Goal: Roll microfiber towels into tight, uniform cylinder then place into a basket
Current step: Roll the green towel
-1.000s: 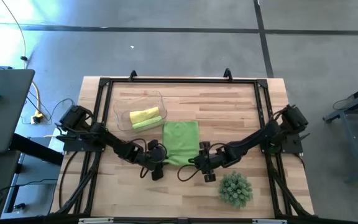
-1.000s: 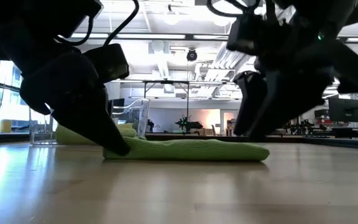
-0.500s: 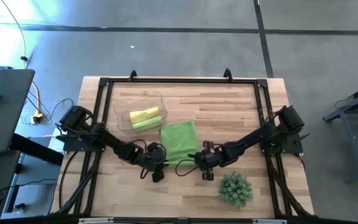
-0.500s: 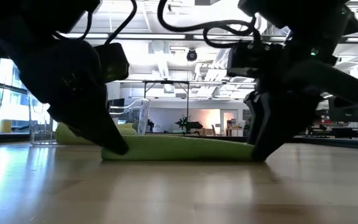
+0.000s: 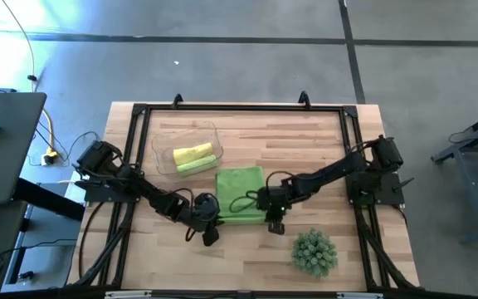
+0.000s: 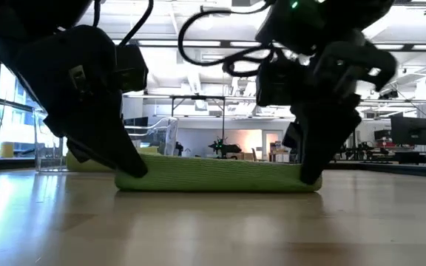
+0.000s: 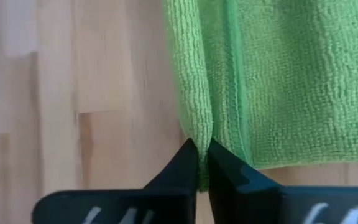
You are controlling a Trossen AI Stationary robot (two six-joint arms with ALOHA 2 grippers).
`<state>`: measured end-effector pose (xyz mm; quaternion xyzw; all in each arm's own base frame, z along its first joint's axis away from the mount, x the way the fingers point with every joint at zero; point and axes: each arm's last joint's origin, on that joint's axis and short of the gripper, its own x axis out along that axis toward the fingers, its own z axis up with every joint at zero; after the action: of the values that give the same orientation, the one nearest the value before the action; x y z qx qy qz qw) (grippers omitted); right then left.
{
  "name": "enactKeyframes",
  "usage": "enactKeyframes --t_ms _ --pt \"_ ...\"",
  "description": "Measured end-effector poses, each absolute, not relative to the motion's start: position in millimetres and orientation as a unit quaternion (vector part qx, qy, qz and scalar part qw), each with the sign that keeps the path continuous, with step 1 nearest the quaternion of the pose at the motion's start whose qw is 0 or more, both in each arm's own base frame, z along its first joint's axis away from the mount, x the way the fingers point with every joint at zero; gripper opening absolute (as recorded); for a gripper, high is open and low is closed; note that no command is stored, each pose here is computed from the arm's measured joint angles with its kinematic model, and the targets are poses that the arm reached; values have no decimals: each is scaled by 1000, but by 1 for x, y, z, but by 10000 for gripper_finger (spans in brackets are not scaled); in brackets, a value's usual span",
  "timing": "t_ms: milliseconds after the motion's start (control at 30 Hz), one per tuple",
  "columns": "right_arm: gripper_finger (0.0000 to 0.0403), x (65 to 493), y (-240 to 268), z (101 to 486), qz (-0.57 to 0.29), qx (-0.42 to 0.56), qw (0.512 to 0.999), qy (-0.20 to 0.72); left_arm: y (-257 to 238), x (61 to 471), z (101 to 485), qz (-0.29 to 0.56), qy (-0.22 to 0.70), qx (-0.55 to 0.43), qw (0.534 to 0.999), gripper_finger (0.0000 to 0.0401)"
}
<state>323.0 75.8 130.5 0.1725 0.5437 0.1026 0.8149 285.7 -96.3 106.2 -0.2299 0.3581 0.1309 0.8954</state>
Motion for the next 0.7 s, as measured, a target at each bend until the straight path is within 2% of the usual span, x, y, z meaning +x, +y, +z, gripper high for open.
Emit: enactKeyframes --t_ms 167,400,700 --pt "3 327 56 132 116 219 802 543 -96 285 107 139 358 -241 891 29" --pt "3 329 34 132 79 267 795 539 -95 282 105 164 359 -221 892 30" --pt "2 330 27 119 59 312 763 563 -98 289 141 128 365 -102 917 103"
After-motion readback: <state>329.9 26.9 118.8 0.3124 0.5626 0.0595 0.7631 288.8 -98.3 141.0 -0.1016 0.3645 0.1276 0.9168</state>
